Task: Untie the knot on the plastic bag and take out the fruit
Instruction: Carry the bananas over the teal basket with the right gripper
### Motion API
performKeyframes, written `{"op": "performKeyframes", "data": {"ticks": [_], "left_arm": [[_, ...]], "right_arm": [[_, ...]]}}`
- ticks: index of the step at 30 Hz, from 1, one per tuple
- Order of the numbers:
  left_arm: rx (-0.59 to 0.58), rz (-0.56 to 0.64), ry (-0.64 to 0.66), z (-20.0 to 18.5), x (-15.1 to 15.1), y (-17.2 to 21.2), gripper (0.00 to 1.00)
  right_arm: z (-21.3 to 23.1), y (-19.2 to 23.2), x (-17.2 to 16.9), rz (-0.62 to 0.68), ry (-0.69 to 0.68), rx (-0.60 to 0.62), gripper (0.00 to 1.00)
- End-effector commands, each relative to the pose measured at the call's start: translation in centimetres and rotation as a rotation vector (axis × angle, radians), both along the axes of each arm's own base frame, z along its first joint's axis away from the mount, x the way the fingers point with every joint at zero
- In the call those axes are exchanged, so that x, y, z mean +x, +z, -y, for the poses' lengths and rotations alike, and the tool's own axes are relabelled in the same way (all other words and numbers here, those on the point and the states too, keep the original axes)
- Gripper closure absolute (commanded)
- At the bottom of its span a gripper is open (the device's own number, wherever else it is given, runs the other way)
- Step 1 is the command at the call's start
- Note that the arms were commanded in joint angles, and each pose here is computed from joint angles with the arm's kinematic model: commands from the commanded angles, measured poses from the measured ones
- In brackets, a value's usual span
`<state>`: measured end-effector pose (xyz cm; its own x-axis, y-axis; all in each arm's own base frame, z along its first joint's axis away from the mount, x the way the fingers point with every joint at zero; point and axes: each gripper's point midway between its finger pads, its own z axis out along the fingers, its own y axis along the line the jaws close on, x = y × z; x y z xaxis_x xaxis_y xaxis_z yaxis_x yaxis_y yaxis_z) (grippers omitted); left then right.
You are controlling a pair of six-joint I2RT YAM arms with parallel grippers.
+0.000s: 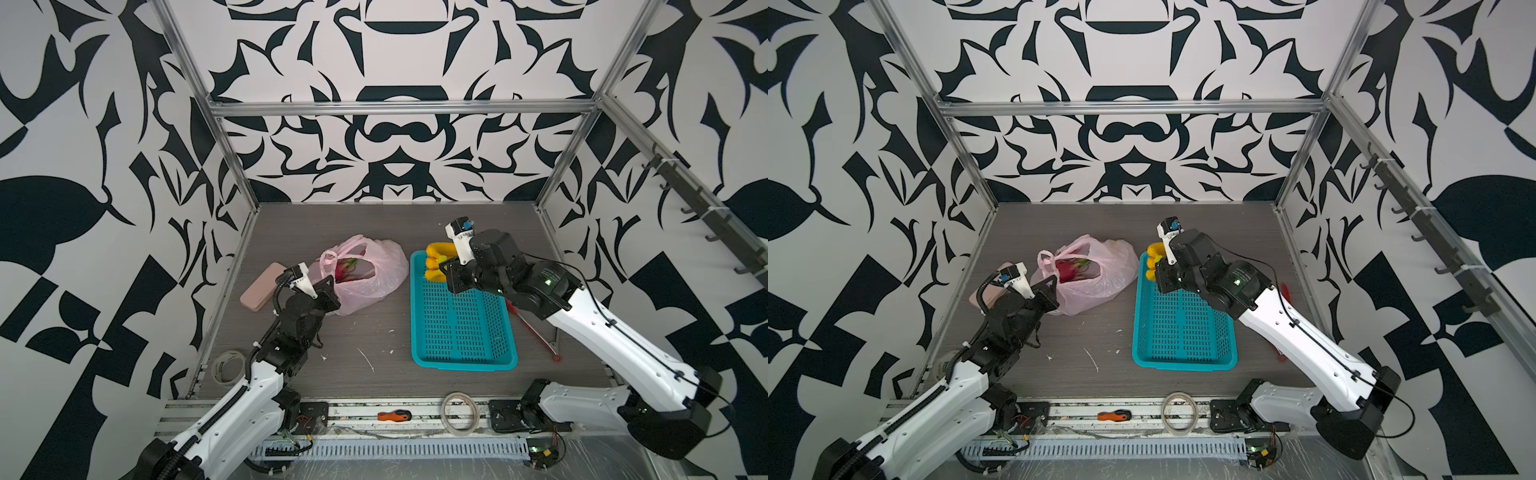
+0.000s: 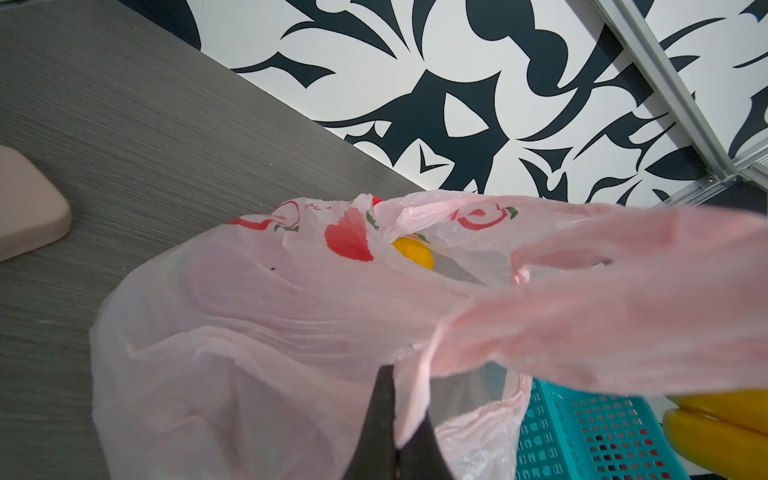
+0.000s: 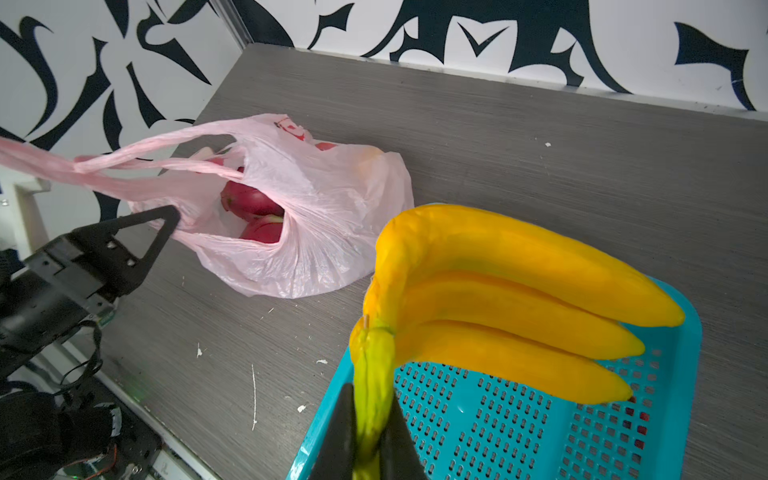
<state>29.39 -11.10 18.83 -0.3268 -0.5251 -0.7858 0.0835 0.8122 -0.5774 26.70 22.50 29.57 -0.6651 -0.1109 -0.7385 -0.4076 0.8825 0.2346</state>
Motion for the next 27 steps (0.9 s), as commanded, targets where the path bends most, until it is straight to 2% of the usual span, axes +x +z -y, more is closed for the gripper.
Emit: {"op": "performKeyframes", "data": {"ticks": [1, 14, 27], "left_arm": [[-0.007, 0.023, -0.010, 0.2, 0.0, 1.3, 1.00], [0.000, 0.024, -0.009, -0.1, -0.4, 1.2, 1.00], [0.009, 0.024, -0.022, 0.1, -0.4, 1.1, 1.00]], "right_arm": [[0.2, 0.6, 1.7, 0.031, -0.062, 0.047, 1.00], [1.1, -5.3, 5.7, -0.086, -0.220, 0.082, 1.00], [1.1, -9.7, 5.9, -0.178, -0.249, 0.015, 1.00]]}}
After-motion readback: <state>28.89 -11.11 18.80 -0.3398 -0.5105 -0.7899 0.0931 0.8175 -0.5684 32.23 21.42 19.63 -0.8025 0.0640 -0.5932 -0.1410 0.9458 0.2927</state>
